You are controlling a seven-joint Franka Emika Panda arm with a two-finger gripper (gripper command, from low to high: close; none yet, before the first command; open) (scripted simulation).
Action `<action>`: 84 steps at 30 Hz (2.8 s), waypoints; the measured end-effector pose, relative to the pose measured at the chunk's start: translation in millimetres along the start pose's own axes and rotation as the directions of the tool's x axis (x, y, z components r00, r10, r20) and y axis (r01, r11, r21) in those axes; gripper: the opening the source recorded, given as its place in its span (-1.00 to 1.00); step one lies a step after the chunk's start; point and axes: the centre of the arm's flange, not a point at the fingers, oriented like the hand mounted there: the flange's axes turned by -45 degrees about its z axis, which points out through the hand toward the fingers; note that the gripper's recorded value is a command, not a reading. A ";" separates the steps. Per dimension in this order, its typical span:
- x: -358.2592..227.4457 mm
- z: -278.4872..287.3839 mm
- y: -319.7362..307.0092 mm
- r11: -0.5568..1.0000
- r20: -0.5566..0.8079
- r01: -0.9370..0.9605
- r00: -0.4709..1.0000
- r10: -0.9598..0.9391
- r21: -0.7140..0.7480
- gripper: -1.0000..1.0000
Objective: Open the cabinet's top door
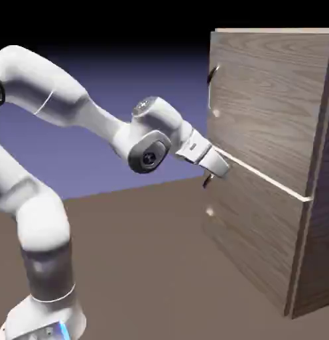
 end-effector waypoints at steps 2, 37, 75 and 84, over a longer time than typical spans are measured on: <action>14.3 -13.6 1.8 1.000 -0.046 -0.021 0.999 0.020 -0.008 0.00; 100.0 -129.8 -136.5 0.995 -0.618 -0.092 0.784 0.058 -0.023 0.00; -0.8 -121.1 -123.6 0.939 -0.652 0.211 0.758 0.018 0.271 -1.00; -40.2 -165.4 -64.8 0.858 -0.652 0.323 0.758 0.018 0.399 -1.00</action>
